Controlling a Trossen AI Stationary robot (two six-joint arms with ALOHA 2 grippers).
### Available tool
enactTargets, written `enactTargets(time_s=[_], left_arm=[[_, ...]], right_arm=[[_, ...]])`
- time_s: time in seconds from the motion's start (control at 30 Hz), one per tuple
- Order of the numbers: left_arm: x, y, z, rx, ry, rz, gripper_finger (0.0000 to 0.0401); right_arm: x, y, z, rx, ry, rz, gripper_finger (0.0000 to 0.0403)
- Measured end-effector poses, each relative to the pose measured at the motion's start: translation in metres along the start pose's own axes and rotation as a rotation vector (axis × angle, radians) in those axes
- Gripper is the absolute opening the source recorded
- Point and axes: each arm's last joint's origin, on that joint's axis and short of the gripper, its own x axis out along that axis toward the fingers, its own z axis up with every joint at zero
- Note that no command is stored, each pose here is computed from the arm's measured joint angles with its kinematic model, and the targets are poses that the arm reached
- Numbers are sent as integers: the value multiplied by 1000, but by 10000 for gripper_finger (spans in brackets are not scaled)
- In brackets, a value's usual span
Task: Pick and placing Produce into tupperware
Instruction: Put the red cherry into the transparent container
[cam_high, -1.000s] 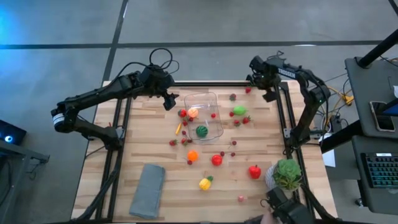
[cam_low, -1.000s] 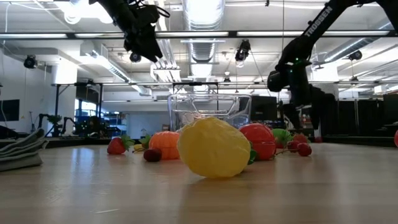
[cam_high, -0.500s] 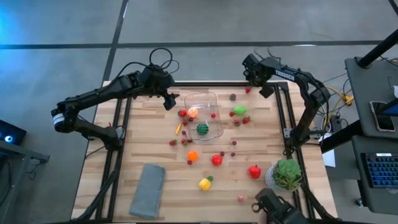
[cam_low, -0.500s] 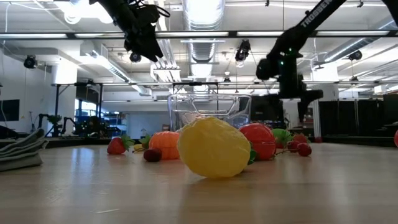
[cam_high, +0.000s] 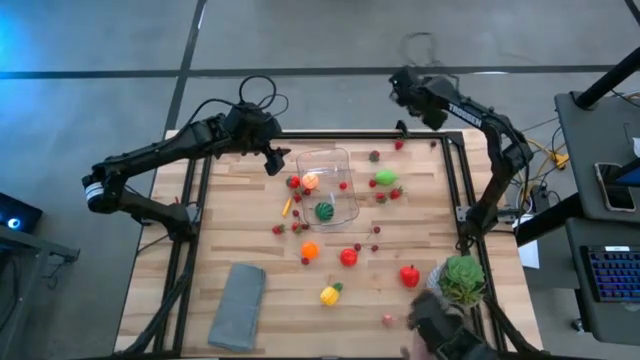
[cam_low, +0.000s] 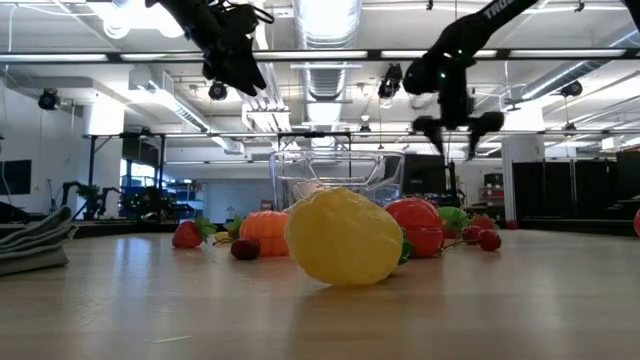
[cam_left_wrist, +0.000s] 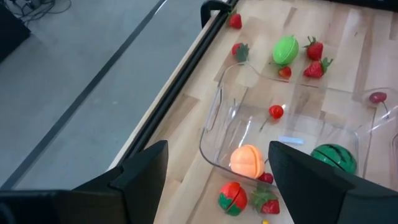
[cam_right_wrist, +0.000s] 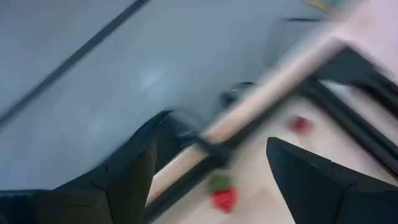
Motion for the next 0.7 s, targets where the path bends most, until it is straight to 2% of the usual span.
enactTargets(time_s=[0.13, 0.27, 0.4, 0.53, 0.7], left_arm=[[-1, 0, -1, -4, 4, -1, 263], [-3, 0, 0, -5, -2, 0, 263], [-4, 0, 0, -5, -4, 0, 263], [-4, 0, 0, -5, -6, 1, 263], [-4, 0, 0, -6, -5, 1, 263]], right_arm=[[13, -28, 8, 455, -48, -241, 302], [25, -49, 4, 578, -91, -391, 306], [35, -55, -6, 661, -56, -426, 305], [38, -54, -6, 660, -51, -404, 305], [39, -55, -4, 354, -139, -387, 308]])
